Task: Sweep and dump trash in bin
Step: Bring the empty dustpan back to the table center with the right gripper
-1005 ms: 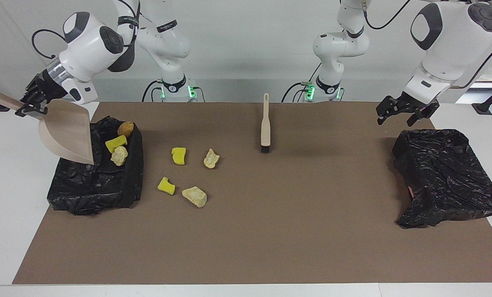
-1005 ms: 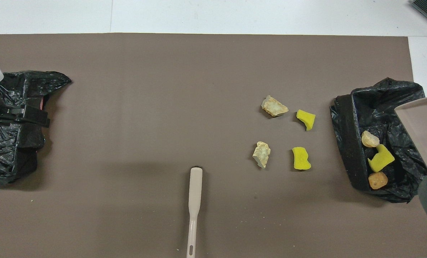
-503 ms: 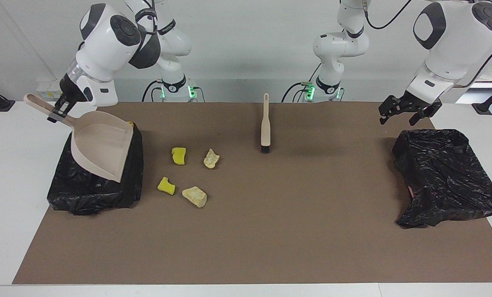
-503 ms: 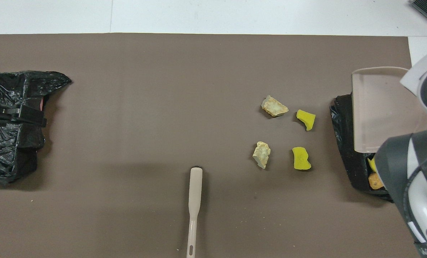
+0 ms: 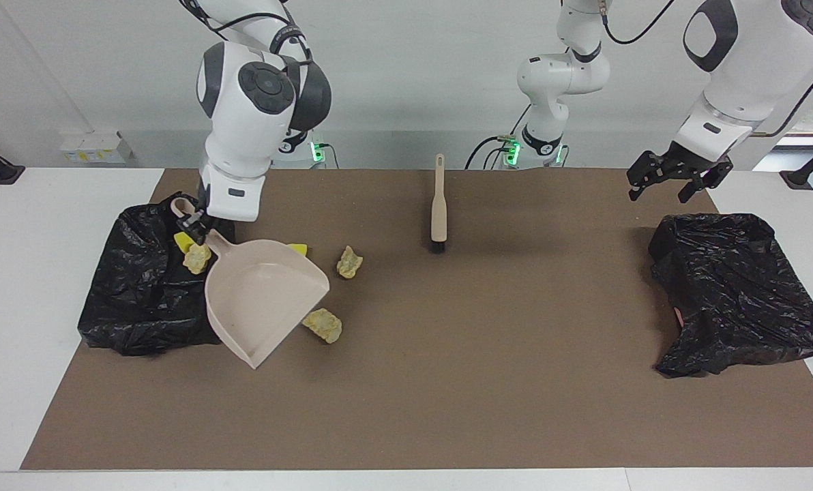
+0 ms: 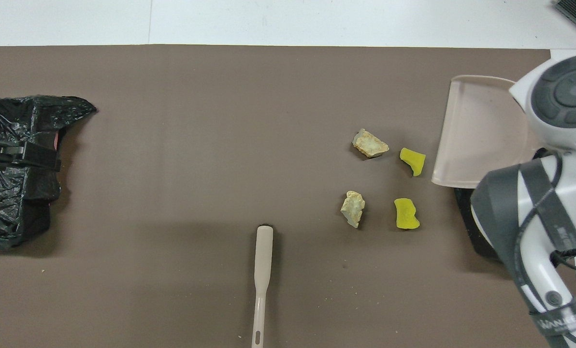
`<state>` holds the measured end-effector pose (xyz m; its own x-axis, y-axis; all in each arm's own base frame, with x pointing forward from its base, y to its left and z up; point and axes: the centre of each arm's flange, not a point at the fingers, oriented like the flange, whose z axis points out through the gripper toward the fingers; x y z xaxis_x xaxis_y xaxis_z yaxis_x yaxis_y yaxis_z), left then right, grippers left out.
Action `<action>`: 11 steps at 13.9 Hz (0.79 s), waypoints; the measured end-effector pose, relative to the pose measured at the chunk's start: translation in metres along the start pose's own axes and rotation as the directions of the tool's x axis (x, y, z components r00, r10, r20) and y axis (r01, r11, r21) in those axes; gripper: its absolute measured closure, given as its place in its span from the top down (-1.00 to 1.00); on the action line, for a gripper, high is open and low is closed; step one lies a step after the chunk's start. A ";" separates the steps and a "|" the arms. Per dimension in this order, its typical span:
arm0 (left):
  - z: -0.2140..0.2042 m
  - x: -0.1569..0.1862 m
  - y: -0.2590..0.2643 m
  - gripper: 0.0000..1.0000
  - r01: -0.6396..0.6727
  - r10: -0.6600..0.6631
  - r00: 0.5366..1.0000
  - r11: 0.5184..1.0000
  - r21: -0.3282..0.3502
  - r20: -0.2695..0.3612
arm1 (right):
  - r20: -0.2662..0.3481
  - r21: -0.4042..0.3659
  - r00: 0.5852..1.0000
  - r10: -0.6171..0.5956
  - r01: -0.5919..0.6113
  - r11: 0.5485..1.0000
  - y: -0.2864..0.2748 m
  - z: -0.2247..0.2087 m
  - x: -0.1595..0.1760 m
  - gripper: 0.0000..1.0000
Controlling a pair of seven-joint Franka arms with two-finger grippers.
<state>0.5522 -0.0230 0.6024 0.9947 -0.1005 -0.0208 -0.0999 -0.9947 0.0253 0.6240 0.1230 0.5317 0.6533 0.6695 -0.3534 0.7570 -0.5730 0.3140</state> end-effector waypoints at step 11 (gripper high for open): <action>0.001 -0.002 0.004 1.00 -0.006 0.006 1.000 1.000 0.000 0.010 | -0.005 0.360 0.695 0.719 -0.670 0.650 -0.177 -0.011 0.219 -0.37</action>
<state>0.5499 -0.0265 0.6012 0.9938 -0.1071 -0.0305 -0.1063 -0.9940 0.0256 0.6332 0.3768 0.4085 0.9983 0.0557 -0.0154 0.0572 -0.9907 0.1234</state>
